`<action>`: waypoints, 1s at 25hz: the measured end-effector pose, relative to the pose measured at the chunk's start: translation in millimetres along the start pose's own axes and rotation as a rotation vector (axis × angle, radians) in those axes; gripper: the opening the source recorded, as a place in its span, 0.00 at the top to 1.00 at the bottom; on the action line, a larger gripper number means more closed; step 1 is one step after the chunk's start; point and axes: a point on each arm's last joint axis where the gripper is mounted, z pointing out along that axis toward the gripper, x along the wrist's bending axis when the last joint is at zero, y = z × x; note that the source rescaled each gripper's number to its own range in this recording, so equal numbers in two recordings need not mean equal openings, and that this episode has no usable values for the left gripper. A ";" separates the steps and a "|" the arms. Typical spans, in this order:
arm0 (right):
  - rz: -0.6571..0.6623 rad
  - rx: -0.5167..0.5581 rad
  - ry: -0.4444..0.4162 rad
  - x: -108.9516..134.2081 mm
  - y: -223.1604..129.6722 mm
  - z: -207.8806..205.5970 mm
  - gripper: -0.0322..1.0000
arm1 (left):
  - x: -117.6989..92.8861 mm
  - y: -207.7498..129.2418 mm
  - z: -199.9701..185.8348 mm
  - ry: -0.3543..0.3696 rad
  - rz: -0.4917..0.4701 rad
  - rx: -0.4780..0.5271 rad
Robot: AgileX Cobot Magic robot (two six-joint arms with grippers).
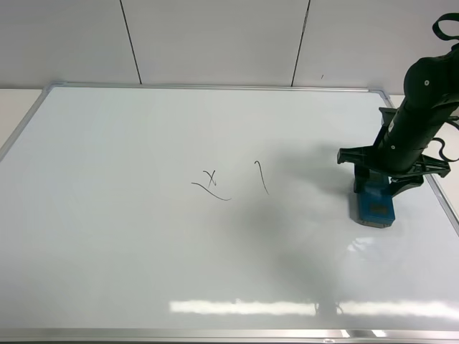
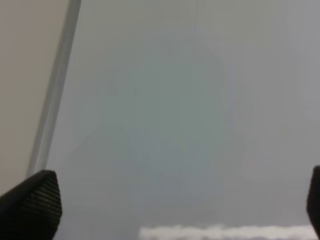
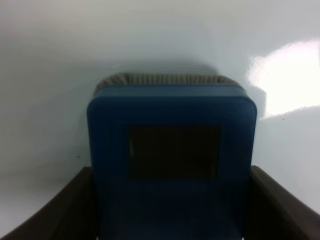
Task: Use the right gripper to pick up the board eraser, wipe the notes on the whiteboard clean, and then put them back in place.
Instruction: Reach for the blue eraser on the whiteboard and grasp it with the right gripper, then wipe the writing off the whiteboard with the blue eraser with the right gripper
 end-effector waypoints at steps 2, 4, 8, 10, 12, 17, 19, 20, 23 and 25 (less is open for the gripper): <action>0.003 0.001 0.000 0.0 -0.1 0.0 0.97 | 0.0 0.0 0.0 0.000 0.000 0.000; 0.003 0.002 -0.001 -0.1 -0.1 0.0 0.97 | 0.0 0.0 0.0 0.000 0.000 0.000; -0.002 0.027 -0.014 0.3 2.1 -4.4 0.97 | 0.0 0.0 0.0 0.000 0.000 0.000; -0.021 0.031 -0.018 4.4 6.9 -12.8 0.97 | 0.0 0.0 0.0 0.000 0.000 0.000; -0.049 0.025 -0.017 10.8 10.6 -23.3 0.97 | 0.0 0.0 0.0 0.000 0.000 0.000; -0.148 -0.011 -0.004 32.5 21.9 -54.2 0.97 | 0.0 0.0 0.0 0.000 0.000 0.000; -0.201 -0.028 0.009 43.4 24.9 -64.3 0.97 | 0.0 0.0 0.0 0.000 0.000 0.000; -0.227 -0.044 0.016 48.3 27.3 -69.6 0.97 | 0.0 0.0 0.0 0.000 0.000 0.000; -0.303 -0.085 0.035 62.6 30.8 -82.4 0.97 | 0.0 0.0 0.0 0.000 0.000 0.000; -0.347 -0.107 0.052 71.6 31.6 -89.4 0.97 | 0.0 0.0 0.0 0.000 0.000 0.000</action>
